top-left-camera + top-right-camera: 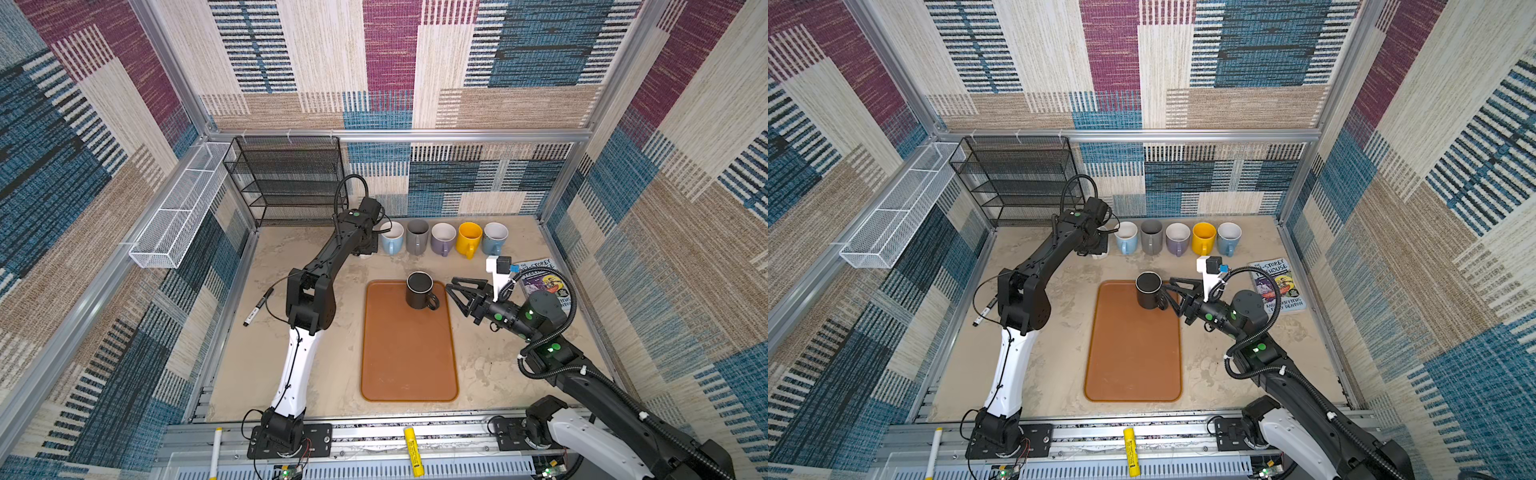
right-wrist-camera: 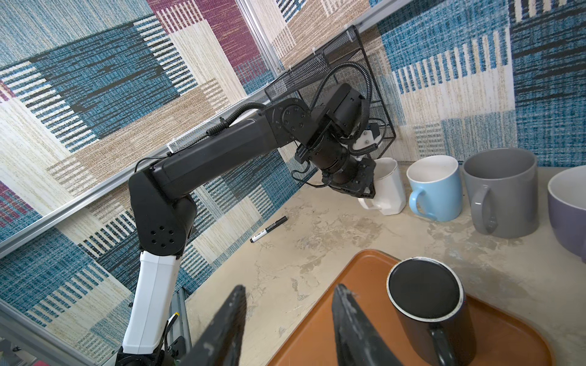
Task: Turn the mug right side up
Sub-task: 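Lower the white mug upright beside the light blue mug with the left gripper, then open and withdraw the left gripper while the right gripper moves over the black mug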
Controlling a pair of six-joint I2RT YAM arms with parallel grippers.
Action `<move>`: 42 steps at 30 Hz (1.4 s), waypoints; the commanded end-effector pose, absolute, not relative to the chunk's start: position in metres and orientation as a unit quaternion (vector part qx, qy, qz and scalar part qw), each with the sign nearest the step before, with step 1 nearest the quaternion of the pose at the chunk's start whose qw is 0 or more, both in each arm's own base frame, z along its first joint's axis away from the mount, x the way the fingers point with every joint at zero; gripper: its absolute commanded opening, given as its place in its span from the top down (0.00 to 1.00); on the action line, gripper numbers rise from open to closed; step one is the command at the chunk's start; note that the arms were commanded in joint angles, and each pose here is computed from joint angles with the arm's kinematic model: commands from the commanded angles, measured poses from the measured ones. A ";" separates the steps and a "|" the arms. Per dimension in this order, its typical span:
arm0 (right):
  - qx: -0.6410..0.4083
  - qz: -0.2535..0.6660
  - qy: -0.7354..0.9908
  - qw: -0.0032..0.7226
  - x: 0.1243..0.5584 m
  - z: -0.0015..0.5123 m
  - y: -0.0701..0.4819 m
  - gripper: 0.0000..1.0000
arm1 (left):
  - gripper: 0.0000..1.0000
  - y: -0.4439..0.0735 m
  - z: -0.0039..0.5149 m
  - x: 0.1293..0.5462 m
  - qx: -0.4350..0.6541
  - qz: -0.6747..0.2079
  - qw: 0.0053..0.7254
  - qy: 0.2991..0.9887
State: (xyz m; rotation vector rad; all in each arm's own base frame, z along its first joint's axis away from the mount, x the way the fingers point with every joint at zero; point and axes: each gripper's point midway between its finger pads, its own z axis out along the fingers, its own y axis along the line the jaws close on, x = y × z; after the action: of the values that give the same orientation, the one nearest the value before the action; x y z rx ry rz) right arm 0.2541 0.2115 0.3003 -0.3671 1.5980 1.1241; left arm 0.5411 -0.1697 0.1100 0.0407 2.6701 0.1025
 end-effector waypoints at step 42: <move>-0.176 0.279 0.855 0.399 0.323 0.163 0.212 0.49 | 0.64 -0.195 0.171 0.418 0.035 -0.175 0.294 0.939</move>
State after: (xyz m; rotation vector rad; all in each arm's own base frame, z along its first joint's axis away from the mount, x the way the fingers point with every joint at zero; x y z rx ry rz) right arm 0.3180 0.2129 0.1698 -0.4247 2.1428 0.7461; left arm 0.4130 -0.1769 0.1571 0.1149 2.5923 -0.3155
